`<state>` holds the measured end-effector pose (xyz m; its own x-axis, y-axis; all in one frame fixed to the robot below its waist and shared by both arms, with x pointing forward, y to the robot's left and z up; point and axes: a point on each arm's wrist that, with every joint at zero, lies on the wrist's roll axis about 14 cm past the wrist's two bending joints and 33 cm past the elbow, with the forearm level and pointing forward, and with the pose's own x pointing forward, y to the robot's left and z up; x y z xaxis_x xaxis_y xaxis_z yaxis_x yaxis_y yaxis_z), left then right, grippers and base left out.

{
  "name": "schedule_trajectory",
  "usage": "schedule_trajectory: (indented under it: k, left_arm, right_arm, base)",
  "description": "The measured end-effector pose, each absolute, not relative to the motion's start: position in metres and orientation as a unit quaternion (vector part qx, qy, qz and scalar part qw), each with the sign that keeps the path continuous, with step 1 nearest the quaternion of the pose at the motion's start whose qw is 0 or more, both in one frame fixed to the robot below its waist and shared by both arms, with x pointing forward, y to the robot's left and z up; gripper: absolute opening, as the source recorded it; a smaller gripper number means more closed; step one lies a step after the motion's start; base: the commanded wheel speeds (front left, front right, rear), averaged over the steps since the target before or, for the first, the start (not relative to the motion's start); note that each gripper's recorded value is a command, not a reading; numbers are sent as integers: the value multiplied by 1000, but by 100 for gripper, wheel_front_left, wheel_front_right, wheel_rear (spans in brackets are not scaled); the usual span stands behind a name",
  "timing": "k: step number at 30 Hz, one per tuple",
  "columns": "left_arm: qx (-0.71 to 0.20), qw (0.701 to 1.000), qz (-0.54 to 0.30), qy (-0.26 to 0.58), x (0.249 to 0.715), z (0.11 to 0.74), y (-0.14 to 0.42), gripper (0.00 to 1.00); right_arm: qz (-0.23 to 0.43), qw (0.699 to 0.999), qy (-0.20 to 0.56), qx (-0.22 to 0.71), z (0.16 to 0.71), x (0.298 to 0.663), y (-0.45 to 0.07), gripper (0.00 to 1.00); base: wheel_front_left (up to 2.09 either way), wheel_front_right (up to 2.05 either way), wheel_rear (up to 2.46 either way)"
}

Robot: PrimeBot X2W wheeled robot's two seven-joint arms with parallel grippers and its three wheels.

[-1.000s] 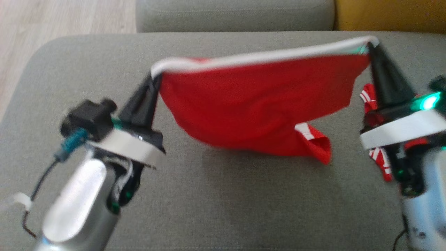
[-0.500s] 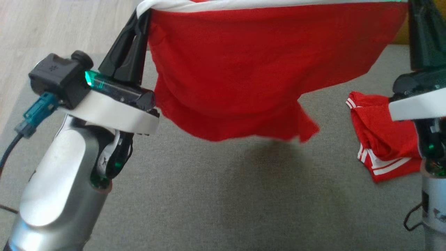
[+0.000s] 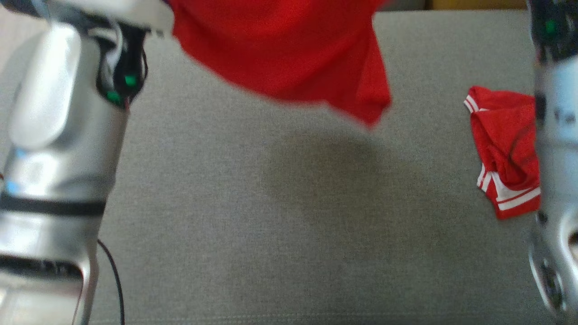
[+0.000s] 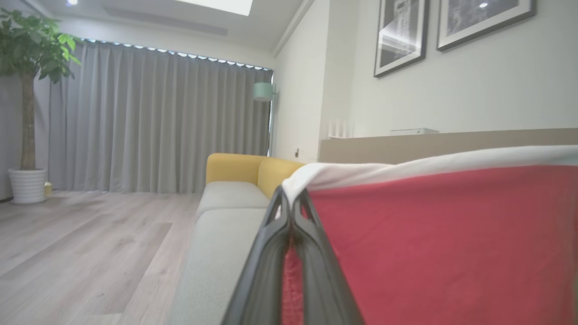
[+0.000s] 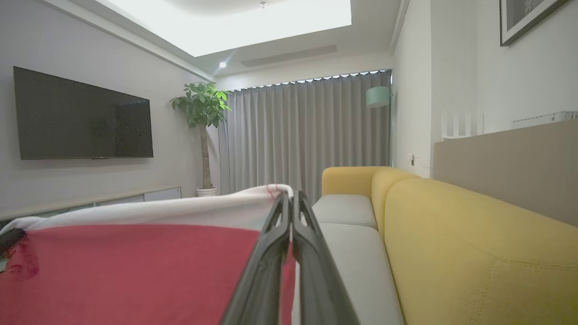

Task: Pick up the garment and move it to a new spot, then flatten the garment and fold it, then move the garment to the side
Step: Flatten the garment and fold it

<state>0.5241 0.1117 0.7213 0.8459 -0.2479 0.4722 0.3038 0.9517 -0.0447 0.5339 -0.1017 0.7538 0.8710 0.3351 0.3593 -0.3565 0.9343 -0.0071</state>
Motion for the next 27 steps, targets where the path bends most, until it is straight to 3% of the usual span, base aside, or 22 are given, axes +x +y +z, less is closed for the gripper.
schedule_trajectory:
  k: [7,13,21,27]
  left_arm:
    - [-66,978,-114,-164,578,685,116,0]
    - [-72,992,-97,-33,598,589,113,0]
    - [-90,989,-83,85,590,486,115,0]
    - [-102,983,-68,137,561,435,123,0]
  right_arm:
    - [180,973,-141,34,737,585,-81,0]
    - [167,986,-13,26,645,613,-83,0]
    - [183,975,112,60,523,608,-68,0]
    - [179,968,143,106,459,578,-62,0]
  base:
    - [0,0,0]
    - [0,0,0]
    - [0,0,0]
    - [0,0,0]
